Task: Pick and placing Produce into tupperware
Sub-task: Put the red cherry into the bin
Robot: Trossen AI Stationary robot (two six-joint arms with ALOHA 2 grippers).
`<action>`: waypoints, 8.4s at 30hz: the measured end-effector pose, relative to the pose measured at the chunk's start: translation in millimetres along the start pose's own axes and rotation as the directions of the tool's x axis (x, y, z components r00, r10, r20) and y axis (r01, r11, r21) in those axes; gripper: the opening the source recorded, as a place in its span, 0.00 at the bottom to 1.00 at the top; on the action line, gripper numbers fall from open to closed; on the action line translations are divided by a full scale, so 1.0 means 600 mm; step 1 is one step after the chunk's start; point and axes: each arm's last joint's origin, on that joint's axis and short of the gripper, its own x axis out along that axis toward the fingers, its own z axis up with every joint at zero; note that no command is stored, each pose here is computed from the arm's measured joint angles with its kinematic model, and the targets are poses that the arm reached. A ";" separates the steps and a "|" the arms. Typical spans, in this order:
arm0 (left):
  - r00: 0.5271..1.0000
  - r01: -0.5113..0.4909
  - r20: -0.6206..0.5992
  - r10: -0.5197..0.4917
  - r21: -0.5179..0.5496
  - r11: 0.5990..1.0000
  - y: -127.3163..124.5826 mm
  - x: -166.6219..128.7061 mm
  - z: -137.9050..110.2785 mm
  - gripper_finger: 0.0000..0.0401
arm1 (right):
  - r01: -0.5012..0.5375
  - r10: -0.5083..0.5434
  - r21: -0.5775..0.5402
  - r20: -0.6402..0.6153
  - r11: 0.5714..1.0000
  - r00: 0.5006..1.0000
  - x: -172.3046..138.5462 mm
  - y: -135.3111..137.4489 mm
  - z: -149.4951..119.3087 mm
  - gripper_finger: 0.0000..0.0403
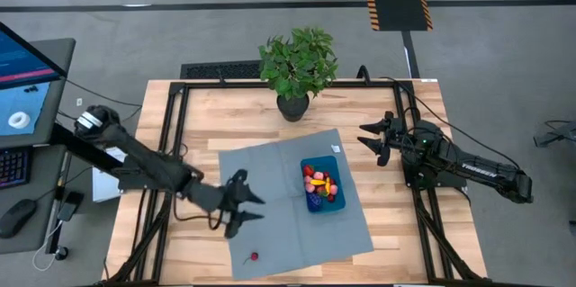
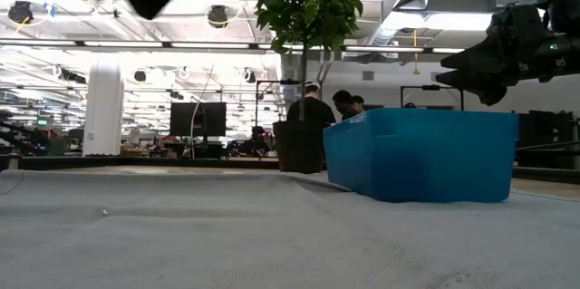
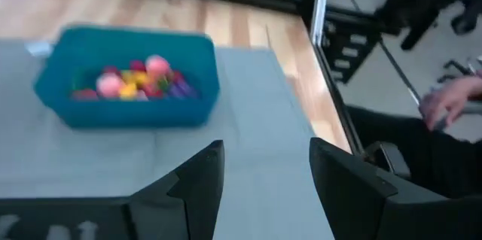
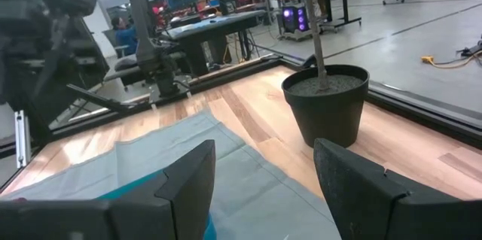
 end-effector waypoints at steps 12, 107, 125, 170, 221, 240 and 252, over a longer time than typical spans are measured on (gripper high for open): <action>0.993 -0.024 -0.117 0.013 -0.094 0.995 -0.080 -0.039 -0.077 0.46 | 0.000 0.000 0.000 0.000 1.000 1.000 0.000 0.000 0.000 0.62; 0.768 -0.358 -0.545 0.337 0.073 0.931 -0.227 0.130 -0.223 0.03 | 0.000 0.000 0.000 0.000 1.000 1.000 0.000 0.000 0.000 0.62; 0.758 -0.399 -0.558 0.338 0.015 0.917 -0.227 0.127 -0.223 0.46 | 0.000 0.000 0.000 0.000 1.000 1.000 0.000 0.000 0.000 0.62; 0.760 -0.358 -0.565 0.322 0.050 0.933 -0.233 0.137 -0.198 0.45 | 0.000 0.000 0.000 0.000 1.000 1.000 0.000 0.000 0.000 0.62; 0.768 -0.292 -0.573 0.286 0.083 0.953 -0.245 0.150 -0.188 0.12 | 0.000 0.000 0.000 0.000 1.000 1.000 0.000 0.000 0.000 0.62; 0.755 -0.275 -0.585 0.298 0.131 0.953 -0.242 0.149 -0.191 0.01 | 0.000 0.000 0.000 0.000 1.000 1.000 0.000 0.000 0.000 0.62; 0.776 -0.242 -0.557 0.295 0.169 0.955 -0.251 0.148 -0.183 0.00 | 0.000 0.000 0.000 0.000 1.000 1.000 0.000 0.000 0.000 0.62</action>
